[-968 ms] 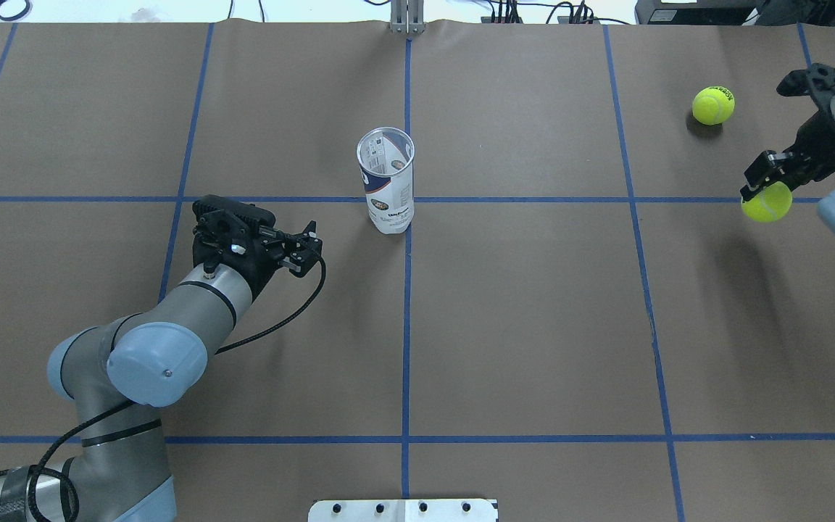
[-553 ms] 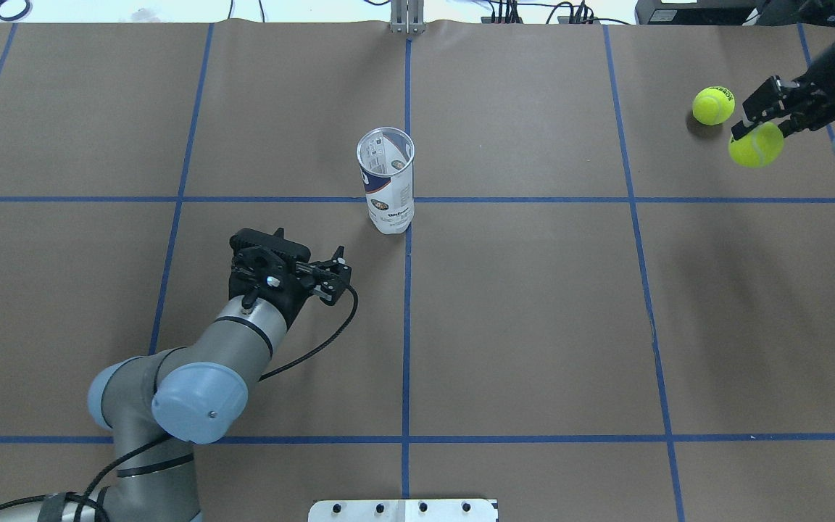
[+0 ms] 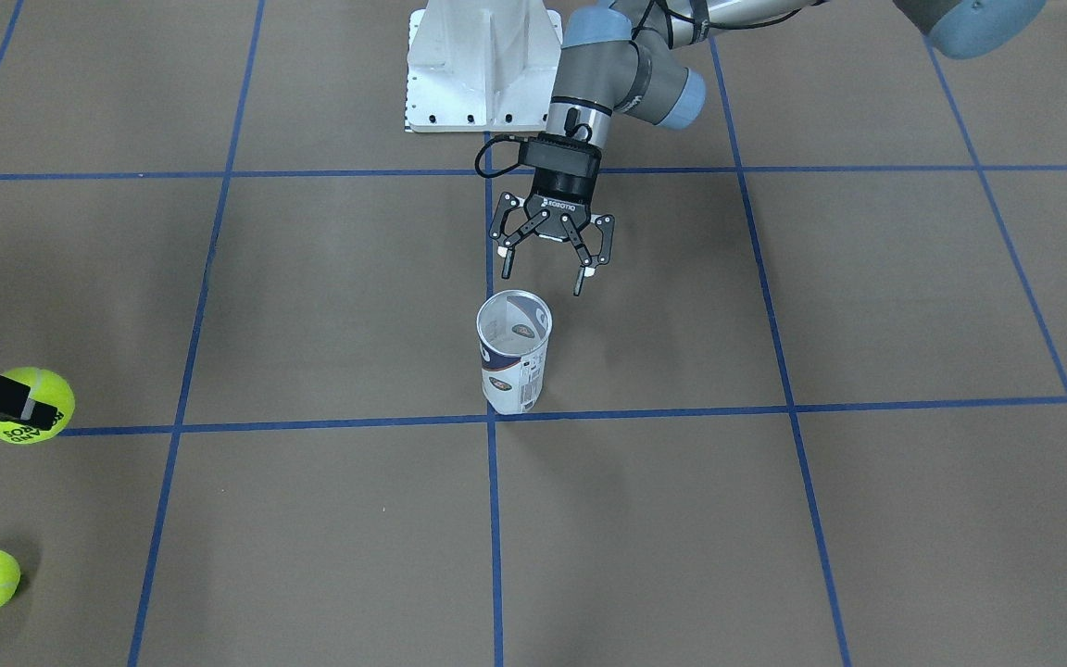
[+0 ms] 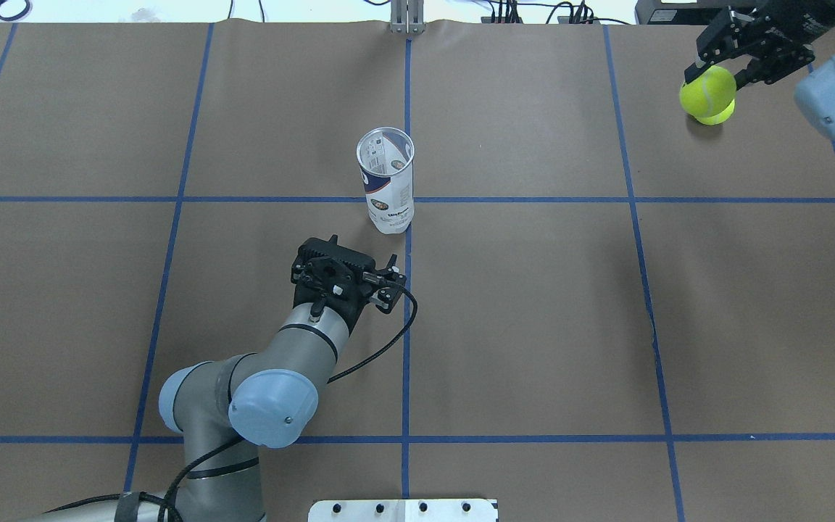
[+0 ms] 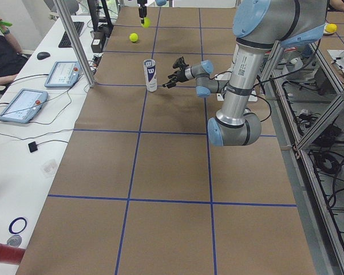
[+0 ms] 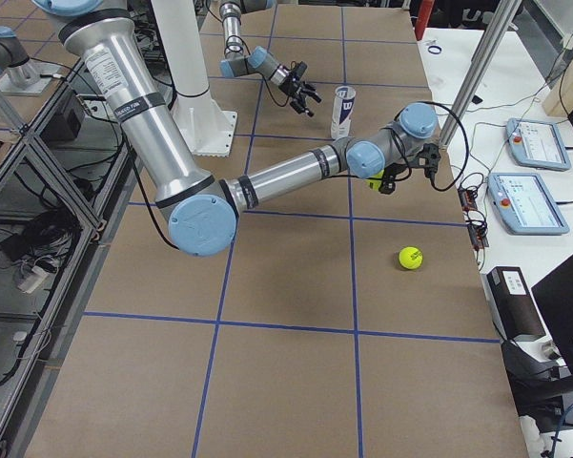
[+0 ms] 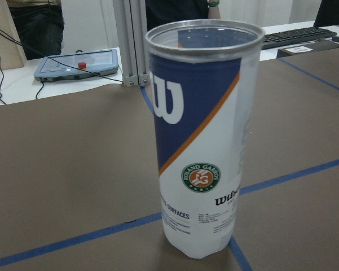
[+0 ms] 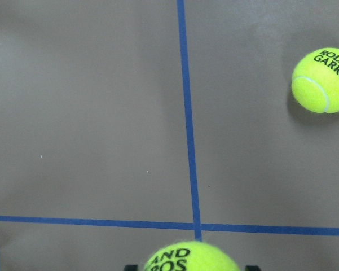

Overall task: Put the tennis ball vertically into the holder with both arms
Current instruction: 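Grasp the can's side with the left gripper while the right gripper lifts the ball, then carry the yellow ball with the right gripper over the can's opening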

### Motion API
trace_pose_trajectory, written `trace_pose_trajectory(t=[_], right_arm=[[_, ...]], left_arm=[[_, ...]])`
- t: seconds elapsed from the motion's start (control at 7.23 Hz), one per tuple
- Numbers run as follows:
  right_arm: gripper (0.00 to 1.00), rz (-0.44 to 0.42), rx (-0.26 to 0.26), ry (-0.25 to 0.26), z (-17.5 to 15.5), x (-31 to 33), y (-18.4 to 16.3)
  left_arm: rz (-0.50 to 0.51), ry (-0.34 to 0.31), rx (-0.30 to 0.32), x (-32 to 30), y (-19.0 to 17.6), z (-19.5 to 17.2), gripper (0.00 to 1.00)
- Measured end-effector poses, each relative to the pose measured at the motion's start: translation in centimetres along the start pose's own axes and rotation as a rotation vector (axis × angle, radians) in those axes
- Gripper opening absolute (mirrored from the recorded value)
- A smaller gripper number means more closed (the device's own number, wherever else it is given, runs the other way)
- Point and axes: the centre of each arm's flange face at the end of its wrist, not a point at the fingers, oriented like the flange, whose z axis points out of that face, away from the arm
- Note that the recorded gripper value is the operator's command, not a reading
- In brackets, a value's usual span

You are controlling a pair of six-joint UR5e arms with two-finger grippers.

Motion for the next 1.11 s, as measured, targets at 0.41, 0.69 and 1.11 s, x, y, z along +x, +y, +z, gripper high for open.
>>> trace_pose_trajectory(t=[0.41,0.69,1.11], right_arm=[[0.00,0.063,-0.001,-0.032,0.0,-6.5,0.4],[0.00,0.085,-0.002,-0.051,-0.1,-9.9,1.4],[0.00,0.070,-0.006,-0.064,0.1,-12.0,2.6]], left_arm=[[-0.005,-0.005,0.009,2.0,-1.0,1.5,0.99],[-0.008,-0.032,0.027,1.2,-2.4,3.1,0.99],[0.000,-0.070,0.033,1.2,-3.2,5.7,0.99]])
